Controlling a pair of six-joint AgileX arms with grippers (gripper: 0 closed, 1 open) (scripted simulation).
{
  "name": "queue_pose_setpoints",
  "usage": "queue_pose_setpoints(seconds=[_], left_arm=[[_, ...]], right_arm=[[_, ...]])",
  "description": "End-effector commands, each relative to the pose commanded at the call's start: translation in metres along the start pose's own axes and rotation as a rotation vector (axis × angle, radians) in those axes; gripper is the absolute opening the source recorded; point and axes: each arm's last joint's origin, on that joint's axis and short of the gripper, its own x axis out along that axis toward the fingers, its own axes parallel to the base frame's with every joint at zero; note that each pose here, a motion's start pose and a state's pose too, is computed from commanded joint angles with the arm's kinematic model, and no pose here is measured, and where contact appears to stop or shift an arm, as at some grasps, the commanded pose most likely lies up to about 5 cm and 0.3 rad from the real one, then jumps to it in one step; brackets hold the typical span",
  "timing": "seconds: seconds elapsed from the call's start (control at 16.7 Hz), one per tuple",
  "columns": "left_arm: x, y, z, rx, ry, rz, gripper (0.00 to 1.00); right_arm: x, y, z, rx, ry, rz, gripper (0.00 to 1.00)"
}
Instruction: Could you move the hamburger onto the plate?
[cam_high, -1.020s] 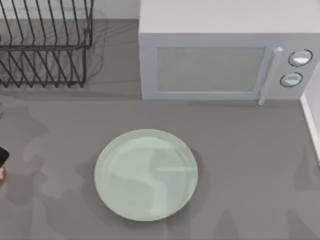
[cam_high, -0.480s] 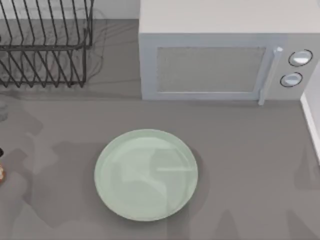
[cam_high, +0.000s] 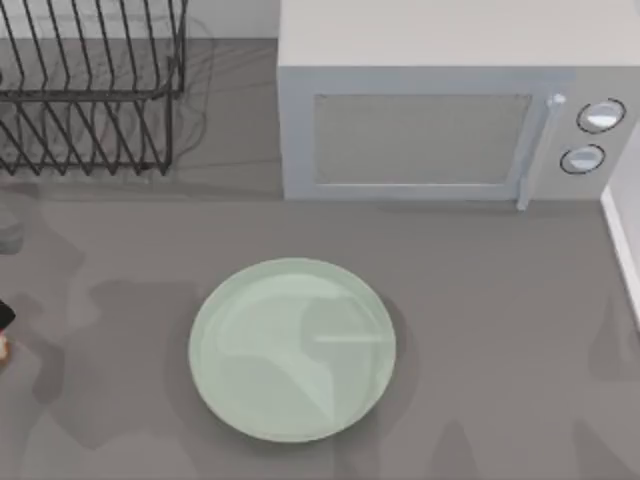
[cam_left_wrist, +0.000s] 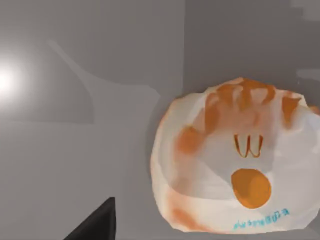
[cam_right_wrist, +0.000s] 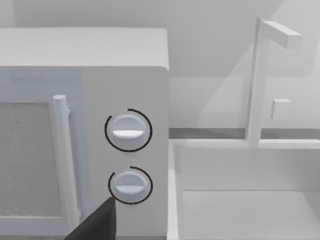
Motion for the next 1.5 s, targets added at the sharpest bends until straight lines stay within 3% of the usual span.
queue_pose_setpoints(seconds=[0.36,0.6,1.38,1.5], left_arm=[[0.056,0.0,0.0,0.0,-0.006,0.007,1.0],[0.059,0.0,-0.001,0.0,-0.004,0.005,1.0],[0.059,0.0,-0.001,0.0,-0.004,0.005,0.02],[0.059,0.0,-0.001,0.0,-0.004,0.005,0.0]], right_arm=[[0.0,0.0,0.0,0.0,0.0,0.0,1.0],[0.0,0.0,0.0,0.0,0.0,0.0,1.0],[0.0,0.0,0.0,0.0,0.0,0.0,1.0],[0.0,0.0,0.0,0.0,0.0,0.0,1.0]])
